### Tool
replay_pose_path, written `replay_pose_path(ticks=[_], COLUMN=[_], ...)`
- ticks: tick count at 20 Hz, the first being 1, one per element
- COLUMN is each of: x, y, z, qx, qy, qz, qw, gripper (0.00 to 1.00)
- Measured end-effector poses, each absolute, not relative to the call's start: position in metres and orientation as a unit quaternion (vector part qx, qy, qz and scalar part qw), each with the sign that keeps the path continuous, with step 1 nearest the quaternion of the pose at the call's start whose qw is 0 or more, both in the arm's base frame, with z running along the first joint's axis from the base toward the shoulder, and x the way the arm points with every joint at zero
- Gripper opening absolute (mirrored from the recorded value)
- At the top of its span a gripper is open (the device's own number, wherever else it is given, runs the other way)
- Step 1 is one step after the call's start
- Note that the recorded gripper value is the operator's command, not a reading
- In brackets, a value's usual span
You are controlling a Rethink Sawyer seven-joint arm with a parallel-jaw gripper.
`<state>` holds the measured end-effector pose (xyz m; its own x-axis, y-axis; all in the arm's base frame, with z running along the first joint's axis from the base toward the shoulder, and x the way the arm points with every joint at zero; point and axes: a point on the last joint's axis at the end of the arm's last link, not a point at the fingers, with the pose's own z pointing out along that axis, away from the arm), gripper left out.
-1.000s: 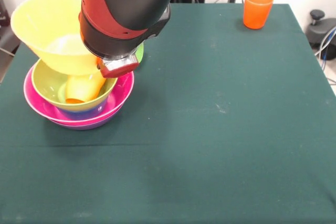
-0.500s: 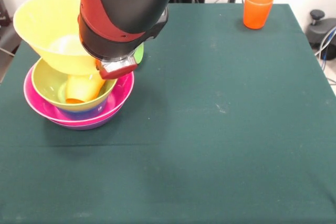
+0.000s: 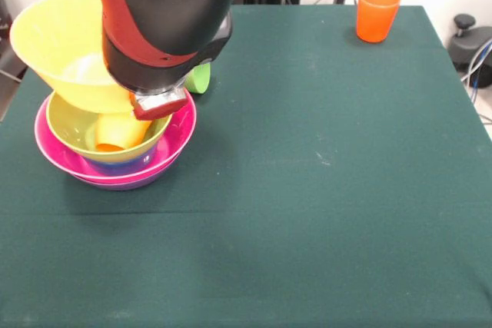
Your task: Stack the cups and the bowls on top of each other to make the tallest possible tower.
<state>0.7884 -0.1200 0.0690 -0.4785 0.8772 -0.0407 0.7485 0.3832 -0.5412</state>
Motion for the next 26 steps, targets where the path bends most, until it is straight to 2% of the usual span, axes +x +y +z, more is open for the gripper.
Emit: replay_pose_path(ticks=[13,26], x=[0.809,0.817], y=[-0.175,-0.176], z=[0.058,0.050], qx=[-0.494,-0.494], qy=[-0.823,-0.823], qz=[0.252,0.245], qw=[0.119,0.136], gripper=[0.00,0.00])
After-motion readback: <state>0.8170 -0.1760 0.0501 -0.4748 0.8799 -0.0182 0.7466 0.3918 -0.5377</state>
